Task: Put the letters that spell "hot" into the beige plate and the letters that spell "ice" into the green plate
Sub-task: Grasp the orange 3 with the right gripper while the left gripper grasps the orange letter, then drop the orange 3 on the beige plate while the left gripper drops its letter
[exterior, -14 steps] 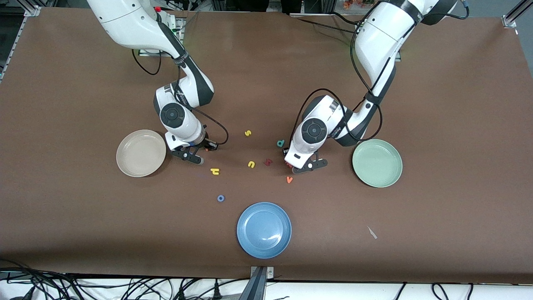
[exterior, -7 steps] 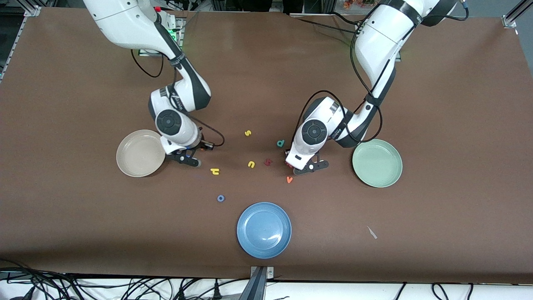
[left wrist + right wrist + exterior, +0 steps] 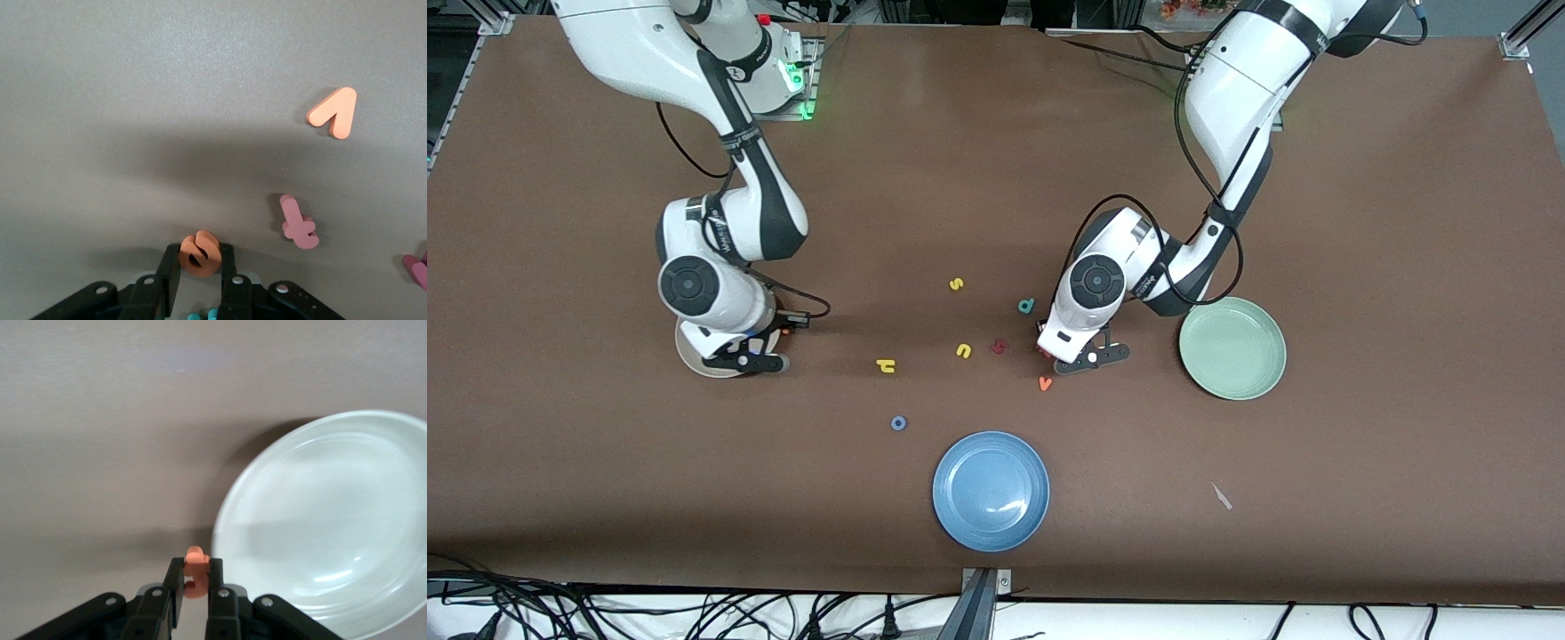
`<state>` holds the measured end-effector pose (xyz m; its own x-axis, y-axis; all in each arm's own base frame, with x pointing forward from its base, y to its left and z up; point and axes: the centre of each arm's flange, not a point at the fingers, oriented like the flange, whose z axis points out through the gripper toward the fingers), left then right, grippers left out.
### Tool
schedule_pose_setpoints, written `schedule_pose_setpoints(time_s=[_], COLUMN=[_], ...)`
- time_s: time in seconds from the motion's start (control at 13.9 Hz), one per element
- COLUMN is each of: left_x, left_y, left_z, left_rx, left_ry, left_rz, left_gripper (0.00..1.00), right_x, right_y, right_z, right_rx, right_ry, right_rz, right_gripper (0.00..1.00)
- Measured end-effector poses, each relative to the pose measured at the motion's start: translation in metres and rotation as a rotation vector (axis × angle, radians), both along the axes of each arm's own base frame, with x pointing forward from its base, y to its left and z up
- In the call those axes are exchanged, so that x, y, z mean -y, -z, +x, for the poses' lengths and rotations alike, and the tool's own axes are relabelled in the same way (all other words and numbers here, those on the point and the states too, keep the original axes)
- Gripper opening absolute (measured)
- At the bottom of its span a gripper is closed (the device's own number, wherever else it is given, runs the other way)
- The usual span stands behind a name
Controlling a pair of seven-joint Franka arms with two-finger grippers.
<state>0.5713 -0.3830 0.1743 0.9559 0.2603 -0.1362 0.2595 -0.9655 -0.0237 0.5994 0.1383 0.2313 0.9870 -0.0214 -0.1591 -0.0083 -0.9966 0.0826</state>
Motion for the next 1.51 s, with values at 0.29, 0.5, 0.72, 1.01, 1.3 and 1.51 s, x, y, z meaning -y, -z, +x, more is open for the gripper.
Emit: schedule_pose_setpoints(time_s=[0.29, 0.5, 0.72, 1.01, 1.3, 1.51], left_x=[-0.02, -0.067, -0.133, -0.228, -0.265, -0.255], left_y=[-0.018, -0.061, -0.088, -0.083, -0.037, 0.0], left_z=[0.015, 0.038, 0.06, 0.084, 0.081, 0.076], left_rx=[-0.012, -0.049, -0.089, -0.123, -0.185, -0.204], left_ry=[-0.022, 0.029, 0.062, 0.127, 0.145, 0.158], left_rz=[0.02, 0.045, 0.05, 0.016, -0.006, -0.017], left_gripper=[0.26, 0.26, 0.26, 0.26, 0.26, 0.26], right_x=[0.077, 0.104, 0.095, 0.067, -0.006, -0.08], right_y=[-0.007, -0.009, -0.01, -0.019, -0.035, -0.025], right_z=[0.009, 0.011, 0.007, 0.012, 0.023, 0.026], right_rx=[-0.001, -0.002, -0.054, -0.044, 0.016, 0.053], right_ry=[-0.048, 0.005, 0.07, 0.452, 0.915, 1.147], right_rz=[-0.028, -0.013, -0.002, 0.089, 0.068, 0.02], right_gripper=[0.19, 0.42, 0.74, 1.0, 1.0, 1.0])
